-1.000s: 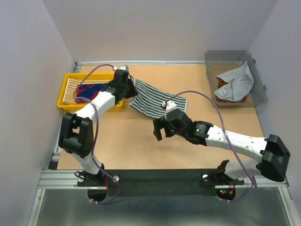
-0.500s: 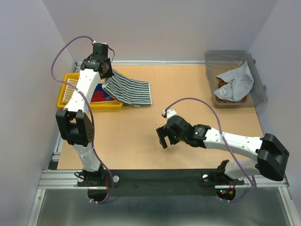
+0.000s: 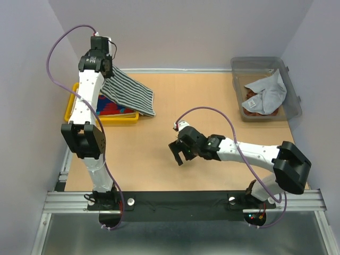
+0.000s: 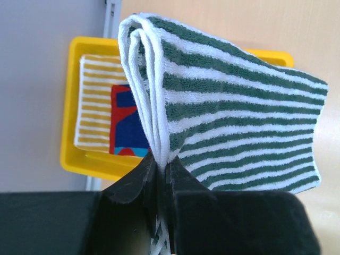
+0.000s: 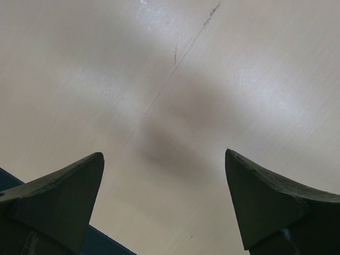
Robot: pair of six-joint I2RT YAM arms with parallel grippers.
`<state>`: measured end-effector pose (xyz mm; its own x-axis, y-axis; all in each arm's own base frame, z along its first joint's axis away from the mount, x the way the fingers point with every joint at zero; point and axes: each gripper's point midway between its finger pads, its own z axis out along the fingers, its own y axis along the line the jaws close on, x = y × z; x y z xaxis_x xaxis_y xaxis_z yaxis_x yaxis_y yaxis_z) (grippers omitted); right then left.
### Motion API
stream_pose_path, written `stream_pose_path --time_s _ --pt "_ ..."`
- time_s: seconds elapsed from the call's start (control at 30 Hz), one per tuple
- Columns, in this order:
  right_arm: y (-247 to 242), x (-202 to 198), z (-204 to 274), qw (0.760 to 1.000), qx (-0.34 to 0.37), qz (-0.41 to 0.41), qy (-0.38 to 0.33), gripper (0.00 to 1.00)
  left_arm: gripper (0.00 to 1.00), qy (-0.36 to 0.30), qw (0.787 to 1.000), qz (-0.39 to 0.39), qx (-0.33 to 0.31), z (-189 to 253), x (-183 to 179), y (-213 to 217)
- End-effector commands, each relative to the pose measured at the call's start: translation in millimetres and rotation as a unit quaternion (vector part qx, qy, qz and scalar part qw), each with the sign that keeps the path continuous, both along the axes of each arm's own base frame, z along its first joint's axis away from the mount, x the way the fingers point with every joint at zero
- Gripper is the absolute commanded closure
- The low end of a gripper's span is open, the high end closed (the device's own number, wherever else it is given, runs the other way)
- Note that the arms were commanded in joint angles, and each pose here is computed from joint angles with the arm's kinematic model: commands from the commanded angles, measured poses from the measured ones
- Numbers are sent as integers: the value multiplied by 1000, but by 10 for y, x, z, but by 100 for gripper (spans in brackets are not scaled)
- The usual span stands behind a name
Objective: Fold and stack the towels
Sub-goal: Neatly place the folded towel into the bin
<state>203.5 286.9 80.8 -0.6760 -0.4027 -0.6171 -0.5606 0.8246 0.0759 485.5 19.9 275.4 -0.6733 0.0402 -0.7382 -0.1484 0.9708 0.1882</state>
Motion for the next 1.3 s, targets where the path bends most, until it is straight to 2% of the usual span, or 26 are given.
stream_pose_path --time_s 0.0,0.17,0.53,0.77,1.03,1.27 --pt "135 91 160 1000 3 10 -11 0 100 -50 998 -4 43 548 -62 241" --pt "154 80 129 1000 2 6 -1 0 100 -39 996 -16 77 514 -92 348" --pt "165 98 143 1000 -11 9 3 0 100 -23 992 33 123 506 -115 762" --pt "188 102 116 1000 -22 13 10 0 100 -19 990 22 138 454 -71 805" --pt "197 94 65 999 -32 17 19 0 100 21 989 11 147 -35 70 845" --pt "219 98 29 999 -41 25 24 0 100 65 985 45 151 -404 66 996"
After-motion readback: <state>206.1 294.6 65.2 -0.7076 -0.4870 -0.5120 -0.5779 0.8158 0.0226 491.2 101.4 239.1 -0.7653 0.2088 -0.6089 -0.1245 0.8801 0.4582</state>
